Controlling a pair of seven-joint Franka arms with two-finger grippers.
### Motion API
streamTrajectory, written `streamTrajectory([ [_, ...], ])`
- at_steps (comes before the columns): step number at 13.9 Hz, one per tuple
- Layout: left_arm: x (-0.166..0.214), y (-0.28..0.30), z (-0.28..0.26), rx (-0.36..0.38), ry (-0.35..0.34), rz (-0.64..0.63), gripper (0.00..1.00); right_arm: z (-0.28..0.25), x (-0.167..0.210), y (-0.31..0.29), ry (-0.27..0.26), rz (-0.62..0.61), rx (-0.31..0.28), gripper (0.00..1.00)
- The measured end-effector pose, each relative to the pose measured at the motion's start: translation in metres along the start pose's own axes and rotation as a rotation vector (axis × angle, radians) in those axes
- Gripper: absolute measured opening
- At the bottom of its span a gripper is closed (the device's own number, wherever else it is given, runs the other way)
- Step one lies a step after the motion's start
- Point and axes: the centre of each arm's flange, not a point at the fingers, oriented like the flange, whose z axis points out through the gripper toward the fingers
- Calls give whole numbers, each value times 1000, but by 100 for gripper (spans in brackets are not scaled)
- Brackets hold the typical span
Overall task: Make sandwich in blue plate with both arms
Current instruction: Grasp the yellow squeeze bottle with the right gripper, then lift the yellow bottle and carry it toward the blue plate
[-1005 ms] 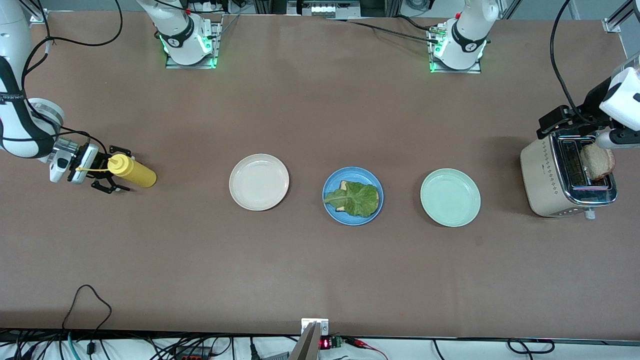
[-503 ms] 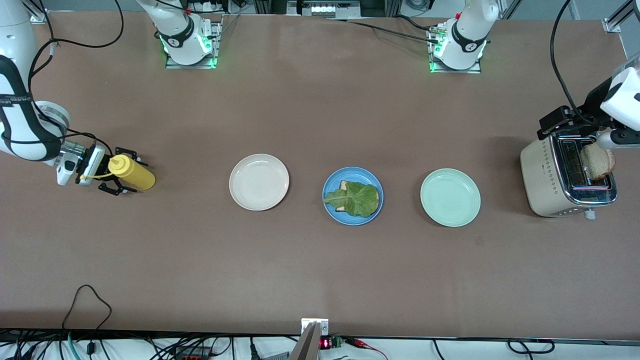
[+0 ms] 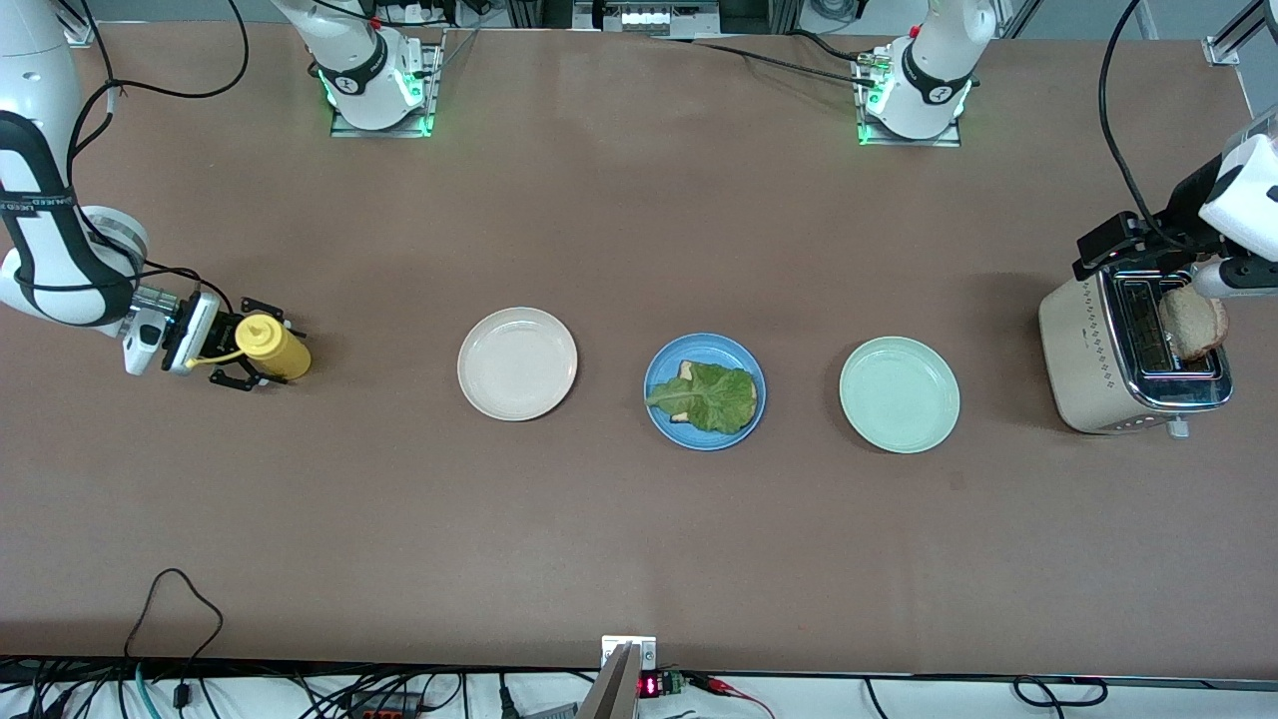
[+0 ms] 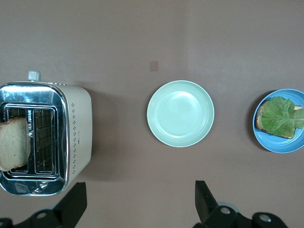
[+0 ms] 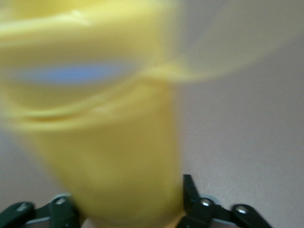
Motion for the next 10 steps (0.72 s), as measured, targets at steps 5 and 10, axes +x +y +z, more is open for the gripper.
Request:
streamTrajectory([
  [5, 0, 0, 0, 0, 0, 0, 100, 5, 12, 4, -5, -7, 4, 70],
  [10, 0, 0, 0, 0, 0, 0, 100, -7, 77, 20, -36, 7, -25, 70],
])
